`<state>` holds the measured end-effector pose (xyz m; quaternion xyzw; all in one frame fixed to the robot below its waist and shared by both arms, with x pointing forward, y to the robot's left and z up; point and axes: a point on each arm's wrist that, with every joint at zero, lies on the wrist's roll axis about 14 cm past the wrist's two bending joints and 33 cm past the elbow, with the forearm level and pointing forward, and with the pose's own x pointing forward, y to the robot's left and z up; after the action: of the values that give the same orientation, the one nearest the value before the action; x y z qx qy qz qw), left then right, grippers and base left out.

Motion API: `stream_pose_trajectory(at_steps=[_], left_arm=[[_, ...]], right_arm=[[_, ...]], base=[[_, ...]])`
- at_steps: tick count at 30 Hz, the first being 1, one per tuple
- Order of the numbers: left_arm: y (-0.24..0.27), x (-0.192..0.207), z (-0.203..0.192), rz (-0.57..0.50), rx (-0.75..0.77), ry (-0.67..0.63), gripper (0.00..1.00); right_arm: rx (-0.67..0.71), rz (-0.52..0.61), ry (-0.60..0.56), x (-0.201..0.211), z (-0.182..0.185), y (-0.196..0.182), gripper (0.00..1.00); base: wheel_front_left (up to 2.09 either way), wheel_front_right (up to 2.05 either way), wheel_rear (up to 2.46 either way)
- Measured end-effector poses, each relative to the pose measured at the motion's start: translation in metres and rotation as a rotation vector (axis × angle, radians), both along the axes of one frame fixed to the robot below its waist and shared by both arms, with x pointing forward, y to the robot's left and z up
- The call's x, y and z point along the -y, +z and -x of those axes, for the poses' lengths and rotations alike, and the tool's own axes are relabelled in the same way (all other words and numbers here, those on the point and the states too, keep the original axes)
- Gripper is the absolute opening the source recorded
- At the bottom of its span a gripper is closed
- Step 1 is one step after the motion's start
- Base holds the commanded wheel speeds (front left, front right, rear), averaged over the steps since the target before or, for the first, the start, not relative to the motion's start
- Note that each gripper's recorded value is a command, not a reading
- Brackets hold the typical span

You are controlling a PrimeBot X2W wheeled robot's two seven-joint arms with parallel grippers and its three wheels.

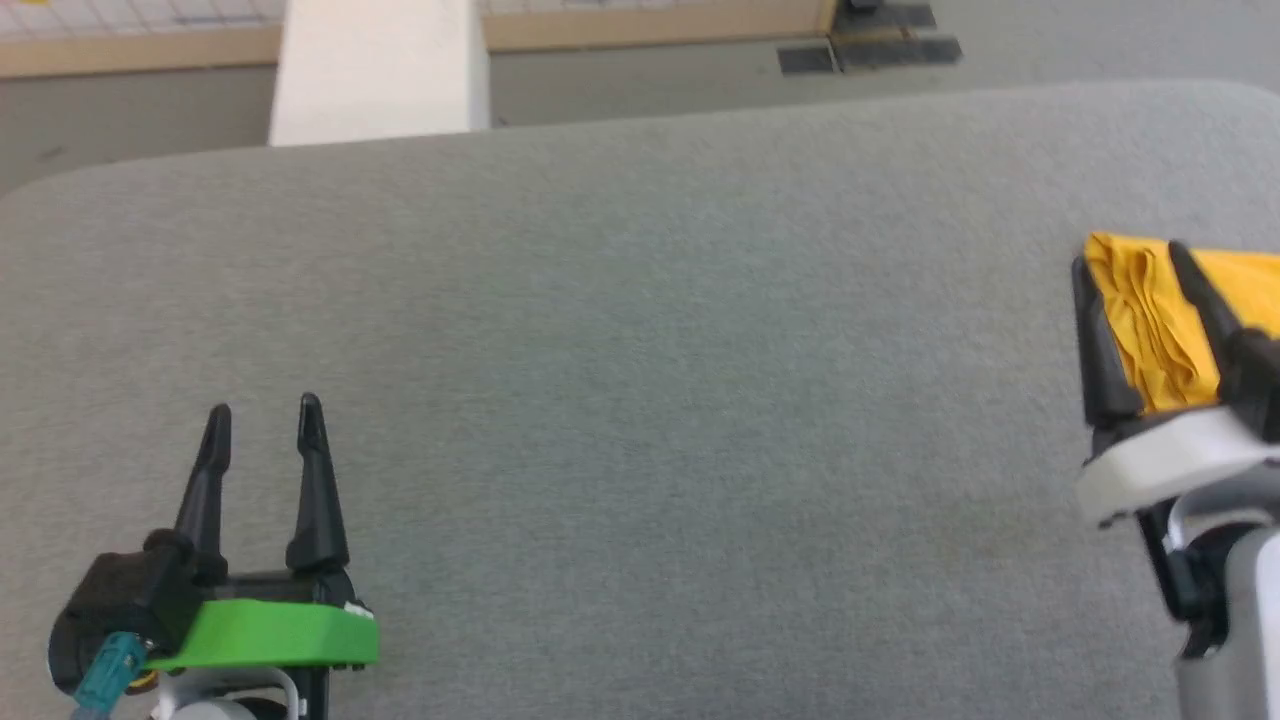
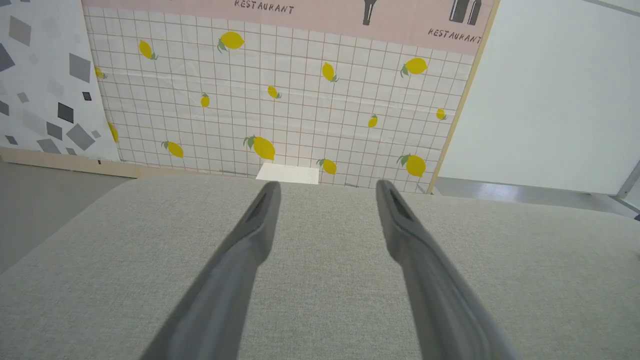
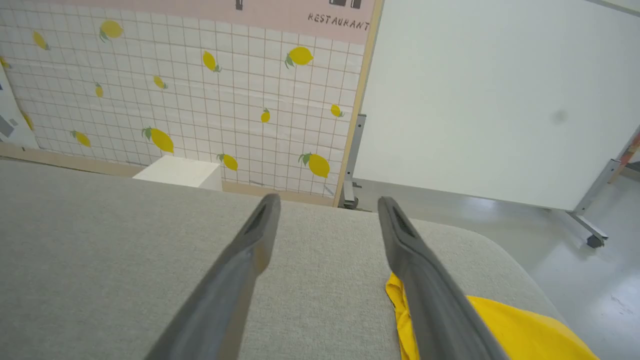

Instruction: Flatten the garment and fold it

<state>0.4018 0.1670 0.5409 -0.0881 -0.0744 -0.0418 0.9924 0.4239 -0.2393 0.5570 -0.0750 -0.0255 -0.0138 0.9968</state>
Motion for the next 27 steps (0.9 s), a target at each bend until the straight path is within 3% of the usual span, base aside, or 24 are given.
stream_pose_trajectory(at_steps=[10, 27], left_arm=[[0.000, -0.015, 0.038, -0.029, -0.010, 0.059, 1.00], [-0.016, -0.012, 0.067, -0.016, -0.054, 0.064, 1.00]], right_arm=[[0.049, -0.059, 0.088, -0.050, 0.033, 0.004, 1.00], [0.008, -0.185, 0.040, -0.037, 0.064, -0.042, 1.00]], base=[[0.00, 0.00, 0.00], [0.00, 0.00, 0.00]])
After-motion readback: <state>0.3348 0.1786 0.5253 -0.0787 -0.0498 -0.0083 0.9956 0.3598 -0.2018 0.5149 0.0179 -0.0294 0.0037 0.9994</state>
